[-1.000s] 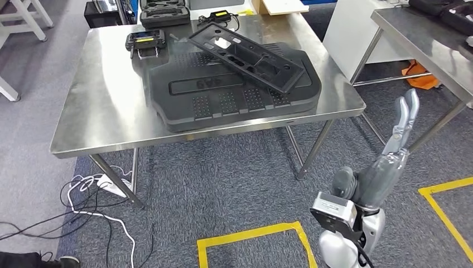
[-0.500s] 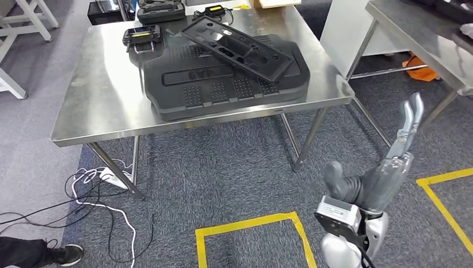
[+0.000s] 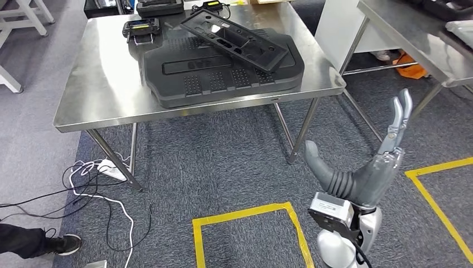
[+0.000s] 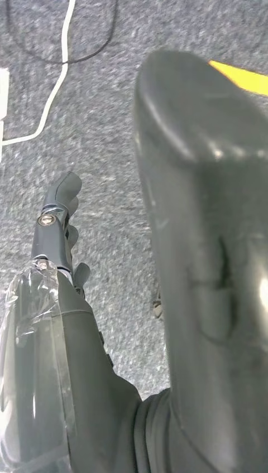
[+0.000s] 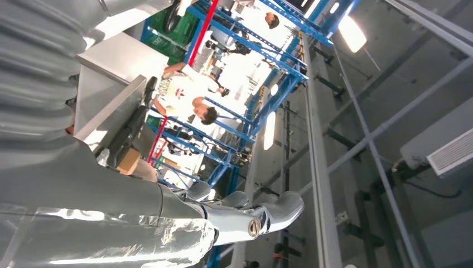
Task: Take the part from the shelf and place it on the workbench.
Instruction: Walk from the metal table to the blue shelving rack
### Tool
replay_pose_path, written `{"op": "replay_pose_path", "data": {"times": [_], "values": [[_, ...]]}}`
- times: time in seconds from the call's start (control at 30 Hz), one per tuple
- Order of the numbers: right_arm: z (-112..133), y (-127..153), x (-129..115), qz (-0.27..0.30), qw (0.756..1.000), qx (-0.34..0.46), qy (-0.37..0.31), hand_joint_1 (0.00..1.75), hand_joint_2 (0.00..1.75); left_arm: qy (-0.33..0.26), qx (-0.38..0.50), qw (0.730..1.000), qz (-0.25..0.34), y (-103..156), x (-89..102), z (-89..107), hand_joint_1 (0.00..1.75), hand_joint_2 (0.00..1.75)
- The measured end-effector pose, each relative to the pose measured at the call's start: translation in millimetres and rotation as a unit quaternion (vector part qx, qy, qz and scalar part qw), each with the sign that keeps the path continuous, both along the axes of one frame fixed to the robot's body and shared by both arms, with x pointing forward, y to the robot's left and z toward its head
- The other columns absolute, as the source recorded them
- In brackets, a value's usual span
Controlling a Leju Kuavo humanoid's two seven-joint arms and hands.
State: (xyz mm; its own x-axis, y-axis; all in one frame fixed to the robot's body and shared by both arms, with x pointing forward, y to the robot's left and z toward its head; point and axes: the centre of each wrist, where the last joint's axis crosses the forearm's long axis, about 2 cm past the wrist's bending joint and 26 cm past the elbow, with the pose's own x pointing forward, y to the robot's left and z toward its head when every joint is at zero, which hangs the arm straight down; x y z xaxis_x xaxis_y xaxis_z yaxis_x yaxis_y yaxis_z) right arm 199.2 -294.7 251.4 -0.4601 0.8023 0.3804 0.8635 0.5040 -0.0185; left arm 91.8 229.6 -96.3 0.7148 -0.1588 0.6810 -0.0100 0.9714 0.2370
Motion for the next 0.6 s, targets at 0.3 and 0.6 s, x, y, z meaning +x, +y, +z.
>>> {"op": "replay_pose_path", "data": {"times": [0.3,0.6], "values": [[-0.7,-0.5,0.1,-0.001,1.000,0.000,0.001,0.00,1.75,-0.001,0.000,1.000,0.000,0.0,1.0,0.2,0.00,0.00],[-0.7,-0.7,0.2,-0.002,1.000,0.001,0.002,0.00,1.75,-0.001,0.000,1.000,0.000,0.4,1.2,0.2,0.00,0.00]]}}
